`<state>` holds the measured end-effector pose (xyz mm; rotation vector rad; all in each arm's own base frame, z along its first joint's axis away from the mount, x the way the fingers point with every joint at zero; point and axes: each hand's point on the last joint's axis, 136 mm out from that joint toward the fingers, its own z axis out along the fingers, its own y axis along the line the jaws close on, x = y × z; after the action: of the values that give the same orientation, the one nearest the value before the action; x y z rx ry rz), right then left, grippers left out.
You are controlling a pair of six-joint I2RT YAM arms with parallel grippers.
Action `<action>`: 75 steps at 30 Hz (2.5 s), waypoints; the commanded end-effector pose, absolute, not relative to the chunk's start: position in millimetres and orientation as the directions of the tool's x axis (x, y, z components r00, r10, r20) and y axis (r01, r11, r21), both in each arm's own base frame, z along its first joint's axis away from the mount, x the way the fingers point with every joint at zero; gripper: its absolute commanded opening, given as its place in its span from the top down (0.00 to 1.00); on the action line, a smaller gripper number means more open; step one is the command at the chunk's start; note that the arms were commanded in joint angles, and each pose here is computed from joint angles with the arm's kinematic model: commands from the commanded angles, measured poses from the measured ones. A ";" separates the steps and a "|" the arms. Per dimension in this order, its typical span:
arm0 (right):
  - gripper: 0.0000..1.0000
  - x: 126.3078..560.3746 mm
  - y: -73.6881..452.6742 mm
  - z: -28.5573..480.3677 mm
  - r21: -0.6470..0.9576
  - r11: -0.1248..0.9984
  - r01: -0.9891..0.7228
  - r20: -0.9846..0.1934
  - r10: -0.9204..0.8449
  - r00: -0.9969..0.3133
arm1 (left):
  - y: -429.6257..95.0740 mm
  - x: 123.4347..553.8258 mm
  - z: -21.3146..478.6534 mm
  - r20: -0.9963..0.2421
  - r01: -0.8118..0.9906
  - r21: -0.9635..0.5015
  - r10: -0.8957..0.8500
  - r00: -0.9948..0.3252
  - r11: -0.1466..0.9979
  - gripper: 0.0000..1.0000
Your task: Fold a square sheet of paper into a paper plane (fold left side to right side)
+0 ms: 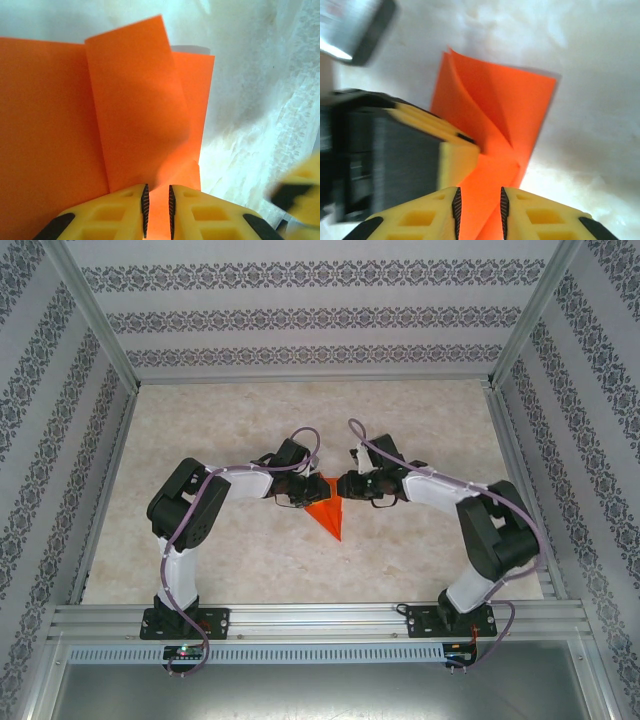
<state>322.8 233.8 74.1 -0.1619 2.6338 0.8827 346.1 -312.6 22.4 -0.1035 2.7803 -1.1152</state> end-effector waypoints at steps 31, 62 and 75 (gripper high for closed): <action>0.84 227.8 261.7 15.5 0.591 0.777 -0.215 -0.107 -0.189 -0.976 | -295.2 319.1 -18.0 -0.013 -0.084 -0.601 -0.115 -0.993 0.794 0.78; 0.84 208.4 253.2 2.2 0.558 0.800 -0.222 -0.045 -0.238 -0.970 | -293.6 319.0 -18.3 -0.015 -0.083 -0.592 -0.114 -0.993 0.802 0.78; 0.84 189.9 240.6 1.4 0.535 0.814 -0.227 -0.006 -0.264 -0.964 | -291.5 319.4 -20.2 -0.017 -0.084 -0.579 -0.115 -0.993 0.811 0.78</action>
<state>225.3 261.1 16.2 -0.3932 2.9084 0.9745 345.7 -312.7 22.3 -0.1024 2.7817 -1.1147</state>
